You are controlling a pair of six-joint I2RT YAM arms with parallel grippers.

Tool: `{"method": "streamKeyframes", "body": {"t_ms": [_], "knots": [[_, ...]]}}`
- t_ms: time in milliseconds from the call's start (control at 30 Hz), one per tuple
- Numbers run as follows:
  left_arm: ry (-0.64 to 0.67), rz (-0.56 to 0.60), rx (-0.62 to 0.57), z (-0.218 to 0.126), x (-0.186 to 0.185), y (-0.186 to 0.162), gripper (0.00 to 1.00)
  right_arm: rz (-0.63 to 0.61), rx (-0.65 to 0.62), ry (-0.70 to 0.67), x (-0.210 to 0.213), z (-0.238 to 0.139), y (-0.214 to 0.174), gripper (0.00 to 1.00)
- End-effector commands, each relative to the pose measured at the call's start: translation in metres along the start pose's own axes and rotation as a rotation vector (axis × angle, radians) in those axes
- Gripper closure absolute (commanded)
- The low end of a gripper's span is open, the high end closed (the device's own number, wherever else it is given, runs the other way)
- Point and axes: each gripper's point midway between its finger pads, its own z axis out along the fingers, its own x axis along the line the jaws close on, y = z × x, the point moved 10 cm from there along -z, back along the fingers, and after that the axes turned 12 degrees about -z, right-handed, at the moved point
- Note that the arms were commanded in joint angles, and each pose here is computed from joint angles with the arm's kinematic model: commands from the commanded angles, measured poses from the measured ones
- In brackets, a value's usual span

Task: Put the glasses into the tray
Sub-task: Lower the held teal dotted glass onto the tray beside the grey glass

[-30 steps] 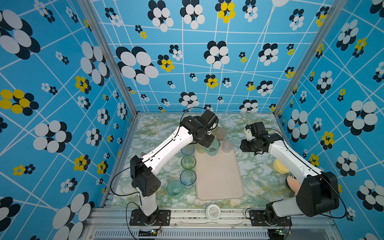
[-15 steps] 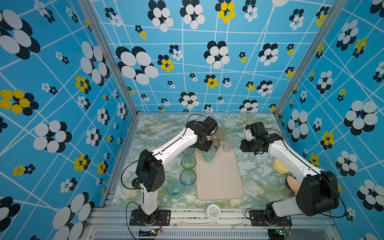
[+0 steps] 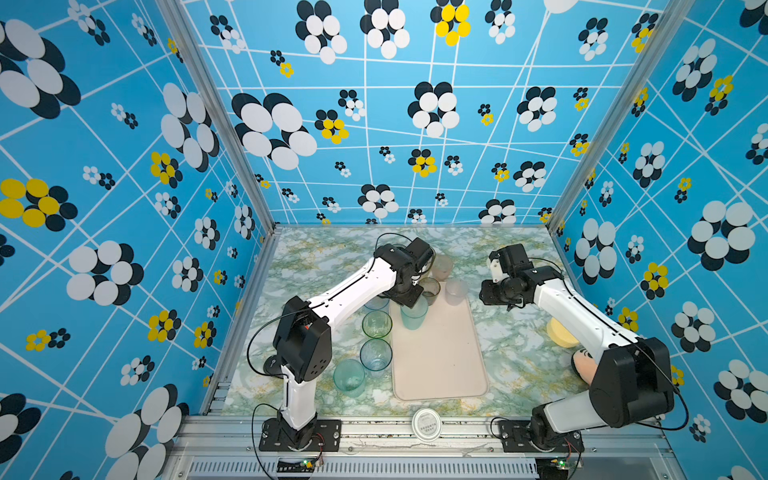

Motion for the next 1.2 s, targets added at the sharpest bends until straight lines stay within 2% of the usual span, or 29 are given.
{"method": "streamKeyframes", "body": {"t_ms": [0, 433, 1167], "knots": [[0.041, 0.001, -0.013, 0.002, 0.007, 0.0, 1.0, 0.021, 0.024, 0.003, -0.001, 0.002, -0.001, 0.55], [0.093, -0.002, -0.017, 0.004, 0.016, 0.001, 1.0, 0.023, 0.029, 0.007, 0.0, 0.004, 0.0, 0.55], [0.07, -0.012, -0.003, 0.019, 0.02, 0.0, 1.0, 0.026, 0.036, 0.011, 0.0, 0.007, 0.0, 0.55]]}}
